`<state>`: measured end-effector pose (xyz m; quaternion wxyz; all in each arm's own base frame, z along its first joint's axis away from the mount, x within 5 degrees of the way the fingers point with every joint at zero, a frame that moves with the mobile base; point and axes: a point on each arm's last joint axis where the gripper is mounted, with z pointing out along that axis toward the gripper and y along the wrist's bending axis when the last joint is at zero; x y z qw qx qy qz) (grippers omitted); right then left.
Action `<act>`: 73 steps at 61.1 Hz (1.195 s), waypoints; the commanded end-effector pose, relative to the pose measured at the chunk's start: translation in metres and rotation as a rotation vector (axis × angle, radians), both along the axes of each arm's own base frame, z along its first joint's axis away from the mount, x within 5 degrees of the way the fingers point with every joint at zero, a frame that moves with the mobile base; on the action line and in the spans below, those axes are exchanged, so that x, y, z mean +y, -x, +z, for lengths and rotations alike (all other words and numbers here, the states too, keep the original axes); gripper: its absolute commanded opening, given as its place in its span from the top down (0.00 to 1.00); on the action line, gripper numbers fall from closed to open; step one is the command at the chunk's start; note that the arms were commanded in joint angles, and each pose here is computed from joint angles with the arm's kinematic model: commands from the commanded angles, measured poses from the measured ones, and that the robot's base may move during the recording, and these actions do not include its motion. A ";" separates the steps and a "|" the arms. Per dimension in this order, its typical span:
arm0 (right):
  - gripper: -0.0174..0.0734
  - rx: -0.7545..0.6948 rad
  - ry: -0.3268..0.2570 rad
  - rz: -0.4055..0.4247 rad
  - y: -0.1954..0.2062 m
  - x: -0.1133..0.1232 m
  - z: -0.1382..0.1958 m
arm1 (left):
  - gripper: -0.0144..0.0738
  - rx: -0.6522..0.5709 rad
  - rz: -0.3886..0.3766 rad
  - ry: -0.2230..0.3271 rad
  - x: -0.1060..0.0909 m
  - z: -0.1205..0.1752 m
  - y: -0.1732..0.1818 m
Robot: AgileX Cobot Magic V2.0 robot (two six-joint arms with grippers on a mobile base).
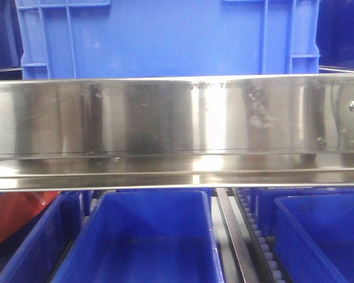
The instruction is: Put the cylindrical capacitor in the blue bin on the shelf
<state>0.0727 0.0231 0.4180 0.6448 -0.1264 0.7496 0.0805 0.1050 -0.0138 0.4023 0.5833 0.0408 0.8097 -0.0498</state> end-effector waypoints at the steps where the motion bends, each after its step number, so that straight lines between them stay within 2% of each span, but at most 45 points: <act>1: 0.99 -0.032 0.005 -0.002 0.001 -0.001 0.003 | 0.96 -0.039 -0.005 0.009 -0.001 0.004 0.001; 41: 0.99 -0.032 0.005 -0.002 0.001 -0.001 0.003 | 0.96 -0.067 -0.004 0.013 -0.001 0.007 -0.002; 47: 0.99 -0.032 0.005 -0.002 0.001 -0.001 0.003 | 0.96 -0.040 -0.010 0.004 -0.002 0.010 -0.008; 52: 0.99 -0.040 0.003 -0.003 0.001 -0.001 0.004 | 0.96 -0.030 -0.064 -0.024 -0.008 0.023 -0.015; 60: 0.99 -0.055 -0.006 -0.003 0.001 -0.001 0.006 | 0.96 -0.046 -0.194 0.006 -0.031 0.058 -0.039; 73: 0.99 -0.054 -0.013 0.001 0.001 0.000 0.006 | 0.96 -0.026 -0.414 -0.040 -0.094 0.095 -0.096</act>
